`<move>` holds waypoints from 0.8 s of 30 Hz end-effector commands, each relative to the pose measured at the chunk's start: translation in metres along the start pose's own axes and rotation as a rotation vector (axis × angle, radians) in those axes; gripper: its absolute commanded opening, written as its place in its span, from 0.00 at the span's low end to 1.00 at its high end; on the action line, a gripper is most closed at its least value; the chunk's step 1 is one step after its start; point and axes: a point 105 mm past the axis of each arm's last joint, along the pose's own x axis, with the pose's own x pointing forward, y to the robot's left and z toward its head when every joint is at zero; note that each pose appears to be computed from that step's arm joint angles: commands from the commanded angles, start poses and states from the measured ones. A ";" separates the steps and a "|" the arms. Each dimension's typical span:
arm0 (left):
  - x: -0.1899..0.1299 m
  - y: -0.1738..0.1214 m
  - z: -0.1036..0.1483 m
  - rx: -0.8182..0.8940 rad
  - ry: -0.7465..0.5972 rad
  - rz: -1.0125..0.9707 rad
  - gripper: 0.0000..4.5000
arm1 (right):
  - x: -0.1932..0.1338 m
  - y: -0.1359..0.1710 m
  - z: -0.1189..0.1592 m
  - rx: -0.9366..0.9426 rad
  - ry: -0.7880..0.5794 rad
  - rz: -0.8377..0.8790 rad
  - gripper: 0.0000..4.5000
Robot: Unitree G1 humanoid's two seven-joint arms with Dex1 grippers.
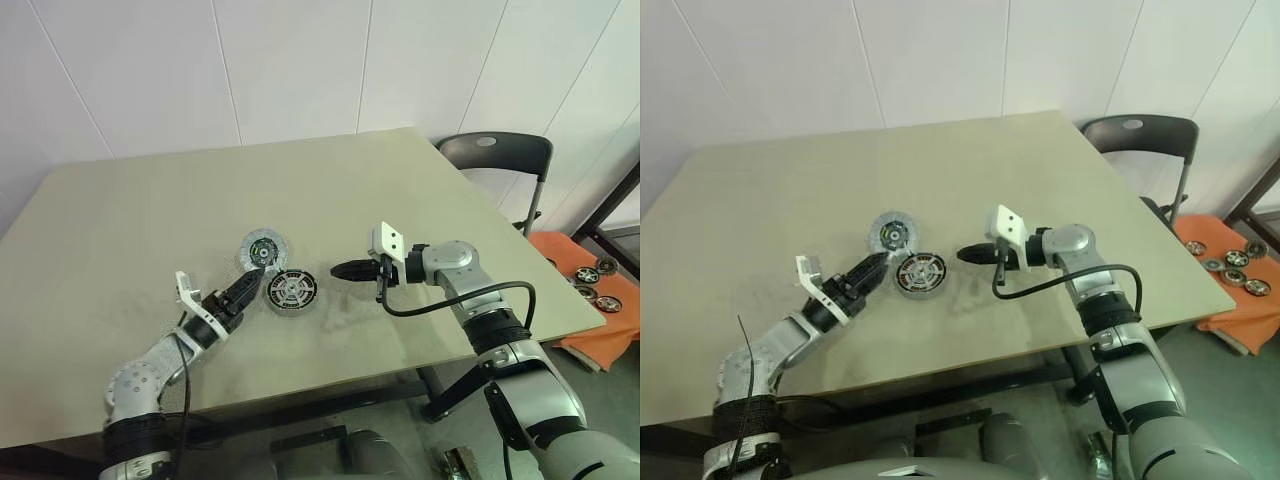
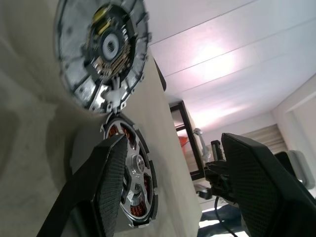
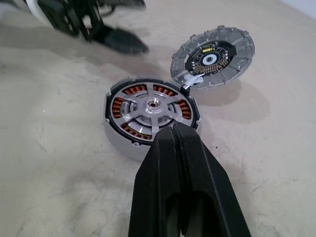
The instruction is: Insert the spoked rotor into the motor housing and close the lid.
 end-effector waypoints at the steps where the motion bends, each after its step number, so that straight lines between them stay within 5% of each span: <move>1: -0.013 -0.029 0.026 0.151 -0.037 -0.081 0.72 | 0.004 -0.007 0.027 -0.042 -0.064 0.000 0.00; 12: -0.029 -0.057 0.008 0.815 0.404 -0.168 0.72 | 0.033 0.001 0.040 -0.080 -0.067 0.121 0.00; 17: -0.031 -0.047 0.003 0.951 0.498 -0.248 0.72 | 0.050 0.004 0.040 -0.059 -0.071 0.164 0.00; 24: -0.026 -0.047 0.001 0.948 0.459 -0.289 0.72 | 0.078 0.005 0.041 -0.058 -0.091 0.128 0.00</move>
